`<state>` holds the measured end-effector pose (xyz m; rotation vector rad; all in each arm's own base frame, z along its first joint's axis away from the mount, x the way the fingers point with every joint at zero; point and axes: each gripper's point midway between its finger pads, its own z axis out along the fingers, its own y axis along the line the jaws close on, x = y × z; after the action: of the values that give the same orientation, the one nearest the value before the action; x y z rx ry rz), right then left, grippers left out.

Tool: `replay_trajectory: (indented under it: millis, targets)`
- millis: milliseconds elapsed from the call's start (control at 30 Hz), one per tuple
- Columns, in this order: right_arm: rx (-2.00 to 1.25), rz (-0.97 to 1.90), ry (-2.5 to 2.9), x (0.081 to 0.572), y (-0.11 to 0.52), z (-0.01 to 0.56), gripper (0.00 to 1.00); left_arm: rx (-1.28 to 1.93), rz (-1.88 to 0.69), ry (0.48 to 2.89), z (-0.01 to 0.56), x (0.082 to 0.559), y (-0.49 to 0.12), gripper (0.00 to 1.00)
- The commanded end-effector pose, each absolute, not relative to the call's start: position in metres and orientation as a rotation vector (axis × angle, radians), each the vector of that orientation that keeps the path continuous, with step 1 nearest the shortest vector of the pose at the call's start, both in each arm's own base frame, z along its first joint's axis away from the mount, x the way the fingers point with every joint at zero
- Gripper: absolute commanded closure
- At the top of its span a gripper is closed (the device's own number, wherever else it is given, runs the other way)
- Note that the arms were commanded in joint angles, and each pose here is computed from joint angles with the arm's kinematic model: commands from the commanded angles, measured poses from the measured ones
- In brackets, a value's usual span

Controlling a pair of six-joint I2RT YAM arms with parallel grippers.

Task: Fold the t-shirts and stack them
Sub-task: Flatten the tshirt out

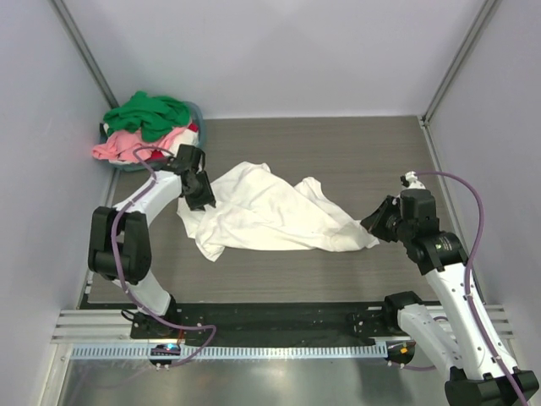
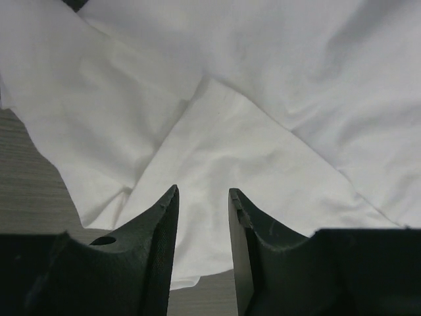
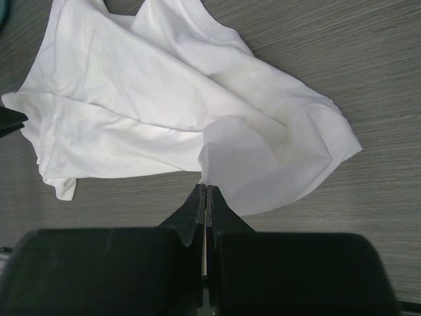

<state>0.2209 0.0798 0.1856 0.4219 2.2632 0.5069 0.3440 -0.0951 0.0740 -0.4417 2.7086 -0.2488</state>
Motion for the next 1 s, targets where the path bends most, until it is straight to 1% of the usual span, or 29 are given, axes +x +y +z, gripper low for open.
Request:
replay_trajectory:
  millis: [0,67,200,400,667,767,867,900,967]
  targets:
    - [0.423,0.526,2.252,0.221,0.082,0.19,0.99,-0.421,-0.286,2.663,0.069,0.371,-0.102,0.62]
    - [0.424,0.525,2.256,0.221,0.082,0.189,0.99,-0.411,-0.257,2.67,0.064,0.375,-0.099,0.62]
    - [0.424,0.518,2.257,0.22,0.081,0.188,0.99,-0.385,-0.221,2.684,0.055,0.387,-0.098,0.57]
    - [0.421,0.497,2.279,0.219,0.079,0.182,0.99,-0.368,-0.21,2.689,0.048,0.401,-0.099,0.56]
    - [0.417,0.495,2.294,0.221,0.08,0.179,0.99,-0.375,-0.197,2.72,0.032,0.401,-0.098,0.58]
    - [0.415,0.497,2.293,0.221,0.08,0.179,0.99,-0.374,-0.191,2.725,0.028,0.399,-0.098,0.61]
    - [0.414,0.501,2.293,0.22,0.08,0.178,0.99,-0.384,-0.164,2.716,0.027,0.403,-0.094,0.68]
    - [0.414,0.501,2.293,0.22,0.08,0.179,0.99,-0.381,-0.166,2.717,0.027,0.403,-0.095,0.74]
    - [0.415,0.499,2.293,0.22,0.08,0.178,0.99,-0.386,-0.17,2.712,0.029,0.403,-0.095,0.8]
